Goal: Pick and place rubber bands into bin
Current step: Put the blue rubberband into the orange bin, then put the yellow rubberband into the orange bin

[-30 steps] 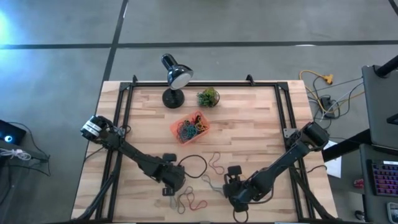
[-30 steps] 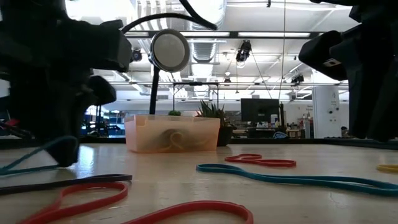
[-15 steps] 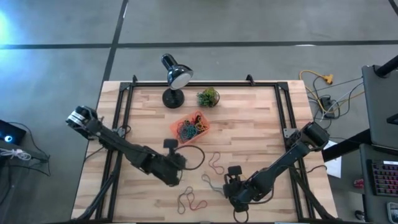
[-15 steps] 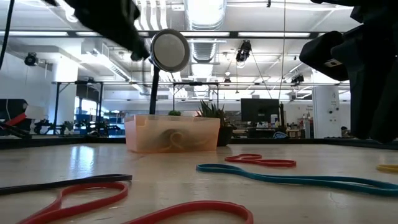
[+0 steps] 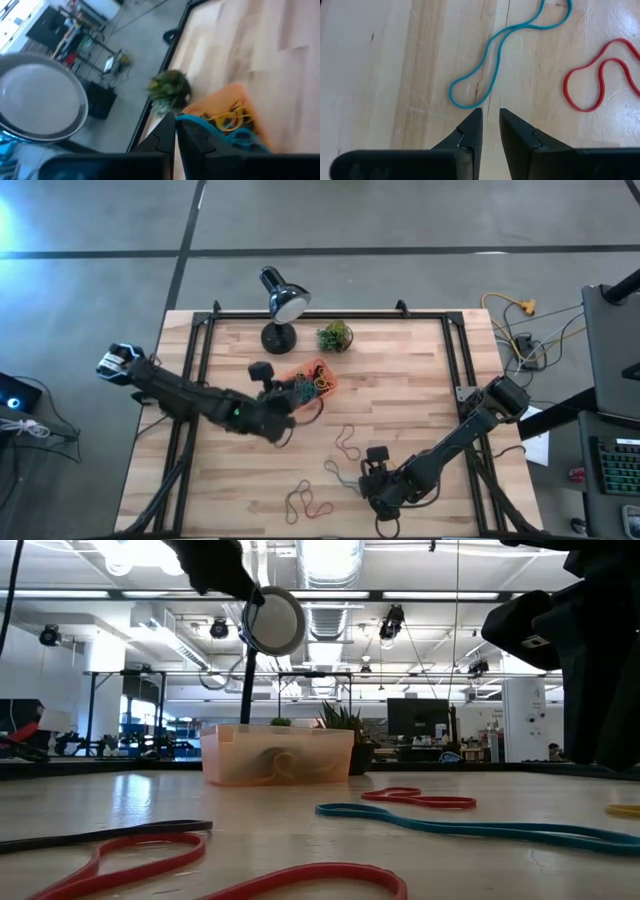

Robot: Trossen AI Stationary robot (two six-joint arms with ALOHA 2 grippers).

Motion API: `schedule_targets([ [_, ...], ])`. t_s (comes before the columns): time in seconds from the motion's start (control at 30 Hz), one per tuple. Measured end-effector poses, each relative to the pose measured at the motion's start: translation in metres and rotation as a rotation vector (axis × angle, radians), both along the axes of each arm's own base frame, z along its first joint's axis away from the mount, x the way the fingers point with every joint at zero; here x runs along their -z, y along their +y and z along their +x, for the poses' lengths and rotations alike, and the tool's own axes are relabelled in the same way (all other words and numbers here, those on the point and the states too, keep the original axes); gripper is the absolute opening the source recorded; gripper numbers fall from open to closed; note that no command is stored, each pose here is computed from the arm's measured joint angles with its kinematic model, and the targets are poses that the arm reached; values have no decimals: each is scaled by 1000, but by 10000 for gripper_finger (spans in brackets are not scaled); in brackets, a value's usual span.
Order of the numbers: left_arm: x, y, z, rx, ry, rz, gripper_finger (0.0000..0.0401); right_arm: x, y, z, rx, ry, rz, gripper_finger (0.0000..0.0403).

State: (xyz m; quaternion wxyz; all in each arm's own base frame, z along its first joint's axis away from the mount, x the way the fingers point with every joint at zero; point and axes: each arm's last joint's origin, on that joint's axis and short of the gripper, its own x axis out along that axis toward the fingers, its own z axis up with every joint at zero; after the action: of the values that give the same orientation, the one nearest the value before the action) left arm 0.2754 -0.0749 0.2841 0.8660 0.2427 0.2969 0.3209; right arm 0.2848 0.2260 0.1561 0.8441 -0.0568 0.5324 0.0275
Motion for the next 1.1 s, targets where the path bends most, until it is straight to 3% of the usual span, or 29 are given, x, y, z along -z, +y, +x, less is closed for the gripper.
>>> schedule_targets([
  [0.33,45,47,13,-81,170,-64,0,1,-1,-1,0,4,-3,59],
  [0.57,70,55,22,-39,257,-192,2,3,-1,-1,0,7,-6,59],
  [0.9,76,55,26,-21,282,-219,79,4,-2,-2,2,7,-13,59],
  [1.1,67,54,29,-18,255,-223,95,4,-2,-2,9,-6,-28,59],
])
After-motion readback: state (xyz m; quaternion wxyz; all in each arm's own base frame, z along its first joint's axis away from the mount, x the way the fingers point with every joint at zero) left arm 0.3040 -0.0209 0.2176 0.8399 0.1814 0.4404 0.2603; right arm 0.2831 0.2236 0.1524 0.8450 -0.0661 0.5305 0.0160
